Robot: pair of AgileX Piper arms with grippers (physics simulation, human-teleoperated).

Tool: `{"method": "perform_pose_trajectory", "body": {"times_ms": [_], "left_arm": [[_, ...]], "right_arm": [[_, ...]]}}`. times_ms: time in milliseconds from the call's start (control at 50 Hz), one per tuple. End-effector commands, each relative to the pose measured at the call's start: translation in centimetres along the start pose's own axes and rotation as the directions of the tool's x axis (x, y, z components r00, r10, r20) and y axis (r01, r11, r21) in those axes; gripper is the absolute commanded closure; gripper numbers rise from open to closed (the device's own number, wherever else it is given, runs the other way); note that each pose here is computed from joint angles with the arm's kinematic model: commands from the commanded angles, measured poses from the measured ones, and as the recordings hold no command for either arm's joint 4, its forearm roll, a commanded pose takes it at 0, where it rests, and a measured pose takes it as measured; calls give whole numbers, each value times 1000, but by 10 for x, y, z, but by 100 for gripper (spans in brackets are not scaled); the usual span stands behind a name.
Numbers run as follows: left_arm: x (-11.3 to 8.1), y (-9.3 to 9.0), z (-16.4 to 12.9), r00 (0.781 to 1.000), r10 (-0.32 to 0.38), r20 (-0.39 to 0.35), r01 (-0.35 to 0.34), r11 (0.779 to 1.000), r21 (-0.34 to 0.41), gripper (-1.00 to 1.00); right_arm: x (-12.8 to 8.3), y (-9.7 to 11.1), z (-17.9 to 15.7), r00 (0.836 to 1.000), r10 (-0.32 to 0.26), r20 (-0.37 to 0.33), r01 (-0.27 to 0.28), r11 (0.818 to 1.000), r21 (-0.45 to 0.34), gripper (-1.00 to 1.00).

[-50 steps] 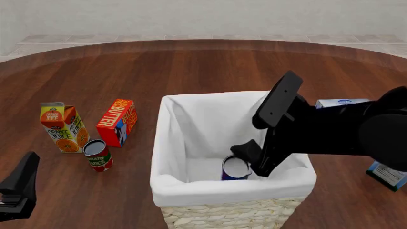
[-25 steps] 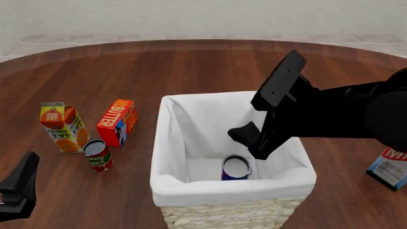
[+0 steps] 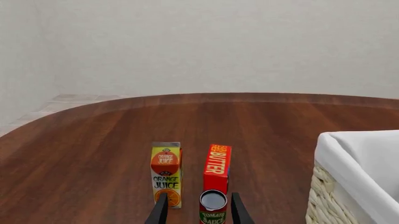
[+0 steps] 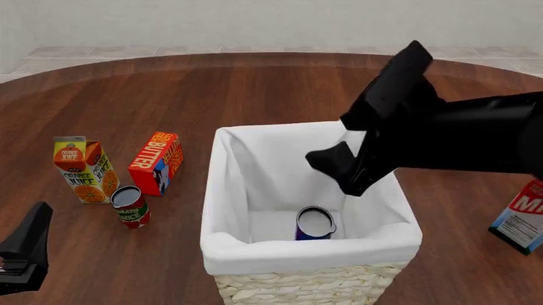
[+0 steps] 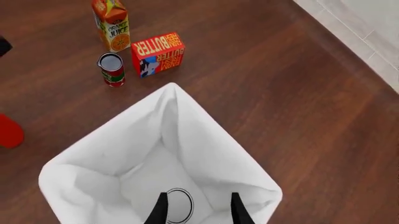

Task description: Pick up the alphabet soup and the tomato sauce, and put them in the basket.

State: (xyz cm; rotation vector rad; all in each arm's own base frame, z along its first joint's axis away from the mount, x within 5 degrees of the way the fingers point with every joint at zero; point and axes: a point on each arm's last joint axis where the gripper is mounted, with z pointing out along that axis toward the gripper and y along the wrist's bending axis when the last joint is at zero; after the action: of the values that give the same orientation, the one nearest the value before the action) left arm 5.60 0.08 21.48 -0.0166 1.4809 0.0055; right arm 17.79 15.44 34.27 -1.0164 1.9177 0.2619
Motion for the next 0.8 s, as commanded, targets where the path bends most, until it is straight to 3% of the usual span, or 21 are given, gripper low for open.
{"method": "perform_pose_trajectory", "body": {"times_ms": [20, 540, 800], "left_arm": [[0, 0, 0, 1000, 1, 1, -1, 1000, -1, -100], [1, 0, 1, 1000, 16, -14, -16, 1000, 5, -100], [2, 0, 0, 1000, 25, -17, -25, 1000, 7, -100]], "right_arm": [[-2, -1, -12, 999, 19, 33, -19, 1000, 11, -100], [-14, -8, -39, 980, 89, 180, -100, 994, 50, -100], [-21, -12, -57, 948, 132, 291, -156, 986, 62, -100]]}}
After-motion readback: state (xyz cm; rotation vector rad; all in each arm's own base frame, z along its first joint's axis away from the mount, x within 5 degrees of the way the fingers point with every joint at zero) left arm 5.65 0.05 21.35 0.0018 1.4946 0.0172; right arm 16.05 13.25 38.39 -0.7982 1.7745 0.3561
